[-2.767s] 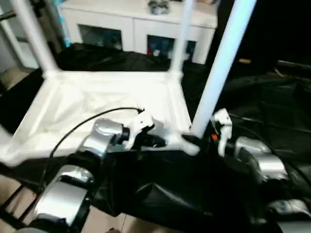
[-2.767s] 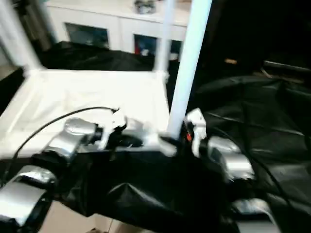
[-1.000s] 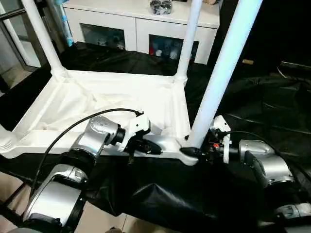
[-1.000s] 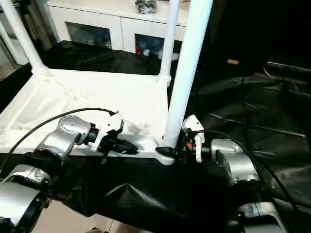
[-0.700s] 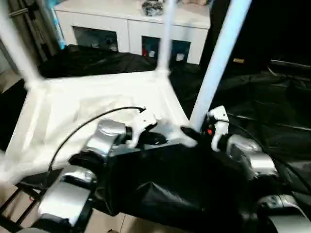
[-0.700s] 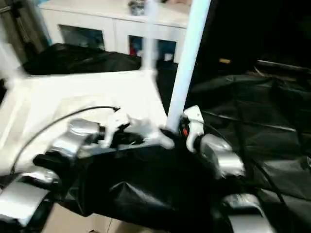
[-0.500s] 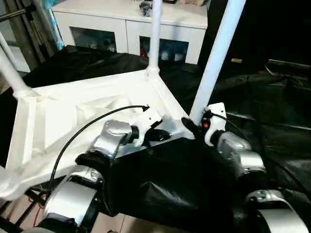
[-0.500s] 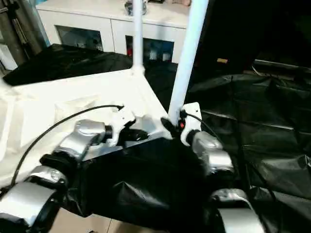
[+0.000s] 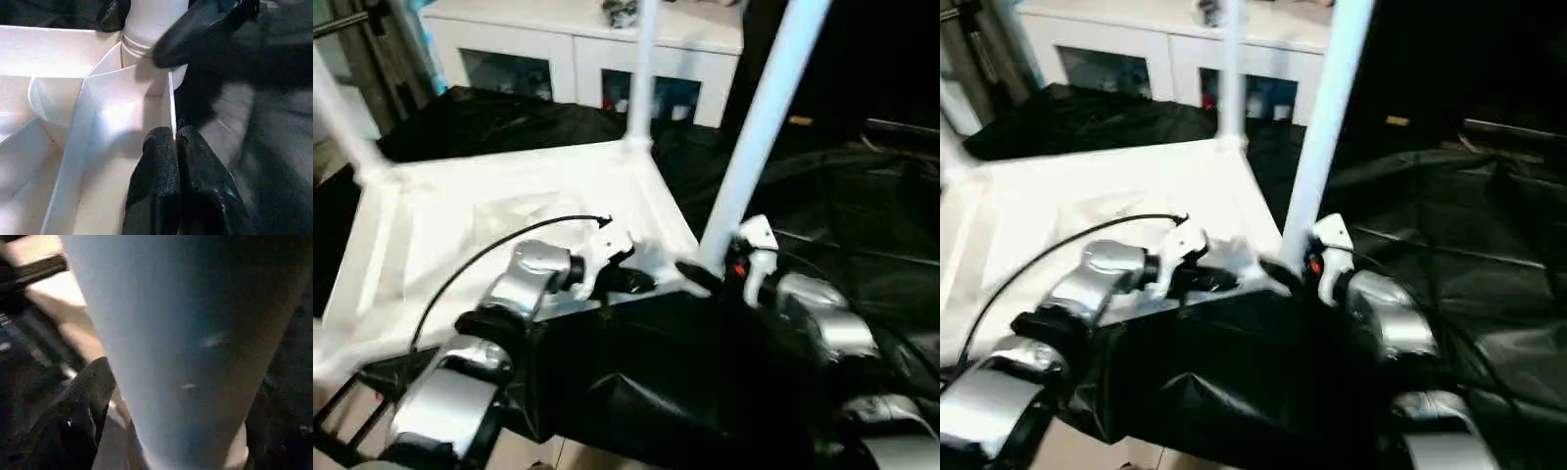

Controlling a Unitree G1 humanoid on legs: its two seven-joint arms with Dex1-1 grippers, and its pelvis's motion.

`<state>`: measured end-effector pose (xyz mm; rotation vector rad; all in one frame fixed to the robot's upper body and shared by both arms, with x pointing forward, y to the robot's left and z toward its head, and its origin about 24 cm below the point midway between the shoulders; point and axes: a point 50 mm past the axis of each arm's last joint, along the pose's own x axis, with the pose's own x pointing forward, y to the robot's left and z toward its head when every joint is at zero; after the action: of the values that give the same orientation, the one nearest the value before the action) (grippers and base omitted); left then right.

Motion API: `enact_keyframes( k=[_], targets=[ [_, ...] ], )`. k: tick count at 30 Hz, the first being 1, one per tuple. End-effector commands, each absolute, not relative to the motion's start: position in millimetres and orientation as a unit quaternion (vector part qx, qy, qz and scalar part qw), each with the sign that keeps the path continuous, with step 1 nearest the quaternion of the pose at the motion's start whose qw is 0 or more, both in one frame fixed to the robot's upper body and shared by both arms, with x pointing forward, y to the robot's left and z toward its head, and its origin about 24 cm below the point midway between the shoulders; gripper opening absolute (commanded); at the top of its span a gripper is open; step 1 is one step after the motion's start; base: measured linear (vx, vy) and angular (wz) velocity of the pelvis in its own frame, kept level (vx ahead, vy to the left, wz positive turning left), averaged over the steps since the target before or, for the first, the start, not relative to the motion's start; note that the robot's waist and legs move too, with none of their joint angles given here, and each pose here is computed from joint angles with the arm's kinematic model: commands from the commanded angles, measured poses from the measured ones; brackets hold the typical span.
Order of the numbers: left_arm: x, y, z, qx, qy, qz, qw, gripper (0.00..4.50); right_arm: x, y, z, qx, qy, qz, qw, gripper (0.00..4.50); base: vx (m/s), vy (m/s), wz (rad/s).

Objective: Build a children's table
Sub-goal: Rotate leg to tighten

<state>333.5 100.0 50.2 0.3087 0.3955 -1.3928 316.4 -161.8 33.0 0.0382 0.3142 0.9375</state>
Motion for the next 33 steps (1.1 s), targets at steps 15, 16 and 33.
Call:
enact_keyframes(
  k=[15,16,33],
  targets=[
    [324.5,107.3,62.0,0.145,0.165,-0.713,0.666,0.0,287.1,-148.3,31.9,0.051,0.203,0.601,0.772,3.05,0.0,0.0,0.0],
    [324.2,107.2,61.8,0.144,0.165,-0.714,0.665,0.0,286.7,-147.8,31.8,0.052,0.204,0.601,0.771,2.96,0.0,0.0,0.0],
    [345.6,66.7,64.7,0.136,0.13,-0.603,0.775,0.0,322.6,-134.6,-0.5,0.068,0.227,0.298,0.925,2.66,0.0,0.0,0.0]
  ],
)
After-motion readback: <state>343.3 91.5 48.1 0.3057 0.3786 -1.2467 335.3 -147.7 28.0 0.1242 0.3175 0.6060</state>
